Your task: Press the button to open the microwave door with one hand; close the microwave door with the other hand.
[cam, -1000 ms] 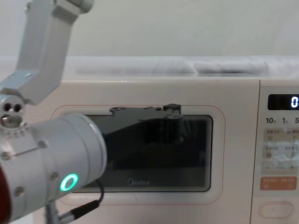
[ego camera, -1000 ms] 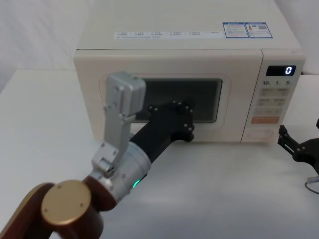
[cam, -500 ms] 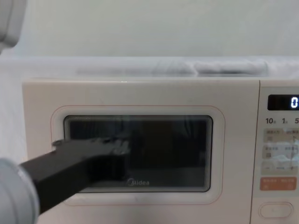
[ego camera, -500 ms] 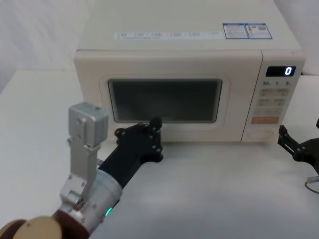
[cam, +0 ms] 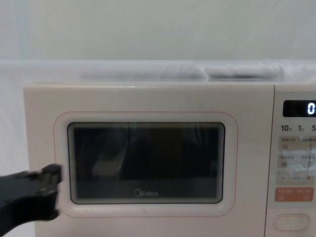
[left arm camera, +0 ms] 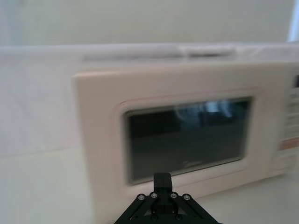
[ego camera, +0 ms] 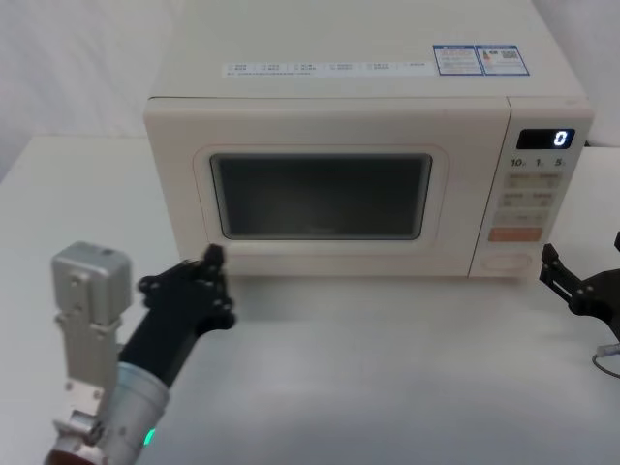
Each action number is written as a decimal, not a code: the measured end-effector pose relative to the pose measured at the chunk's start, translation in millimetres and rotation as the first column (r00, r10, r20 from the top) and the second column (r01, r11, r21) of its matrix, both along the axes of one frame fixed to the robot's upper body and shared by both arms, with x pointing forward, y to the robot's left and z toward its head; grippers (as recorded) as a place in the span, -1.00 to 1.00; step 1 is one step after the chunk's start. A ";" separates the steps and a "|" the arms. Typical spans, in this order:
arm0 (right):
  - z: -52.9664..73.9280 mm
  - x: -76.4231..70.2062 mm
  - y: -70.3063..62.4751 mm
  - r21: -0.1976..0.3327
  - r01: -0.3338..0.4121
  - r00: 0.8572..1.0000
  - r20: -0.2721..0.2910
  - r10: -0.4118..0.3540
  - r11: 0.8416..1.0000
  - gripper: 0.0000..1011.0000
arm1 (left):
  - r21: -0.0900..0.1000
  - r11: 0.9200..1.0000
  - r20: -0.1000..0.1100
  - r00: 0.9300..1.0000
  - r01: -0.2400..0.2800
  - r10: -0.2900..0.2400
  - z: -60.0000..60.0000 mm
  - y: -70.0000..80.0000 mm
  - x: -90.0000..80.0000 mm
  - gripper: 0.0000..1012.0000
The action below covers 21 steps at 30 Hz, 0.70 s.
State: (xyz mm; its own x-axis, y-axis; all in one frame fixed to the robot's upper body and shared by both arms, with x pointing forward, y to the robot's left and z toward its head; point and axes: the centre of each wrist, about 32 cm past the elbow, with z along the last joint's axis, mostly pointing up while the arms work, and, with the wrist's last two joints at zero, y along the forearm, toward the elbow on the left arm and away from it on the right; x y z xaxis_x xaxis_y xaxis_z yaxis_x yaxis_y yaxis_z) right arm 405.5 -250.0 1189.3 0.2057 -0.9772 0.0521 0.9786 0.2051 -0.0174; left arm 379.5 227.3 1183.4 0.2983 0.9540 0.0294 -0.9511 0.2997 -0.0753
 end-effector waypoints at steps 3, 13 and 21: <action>0.0 0.0 0.0 0.000 0.000 1.000 0.000 0.000 1.000 0.98 | 0.010 0.999 -0.001 0.999 -0.050 0.050 -7.7 8.3 -1.5 -1.00; 0.0 0.0 0.0 0.000 0.000 1.000 0.000 0.000 1.000 0.98 | 0.037 0.982 -0.015 0.983 -0.184 0.185 -31.9 32.7 -3.2 -1.00; 0.0 0.0 0.0 0.000 0.000 1.000 0.000 0.000 1.000 0.98 | 0.028 0.972 -0.010 0.972 -0.233 0.233 -38.2 41.5 -0.7 -1.00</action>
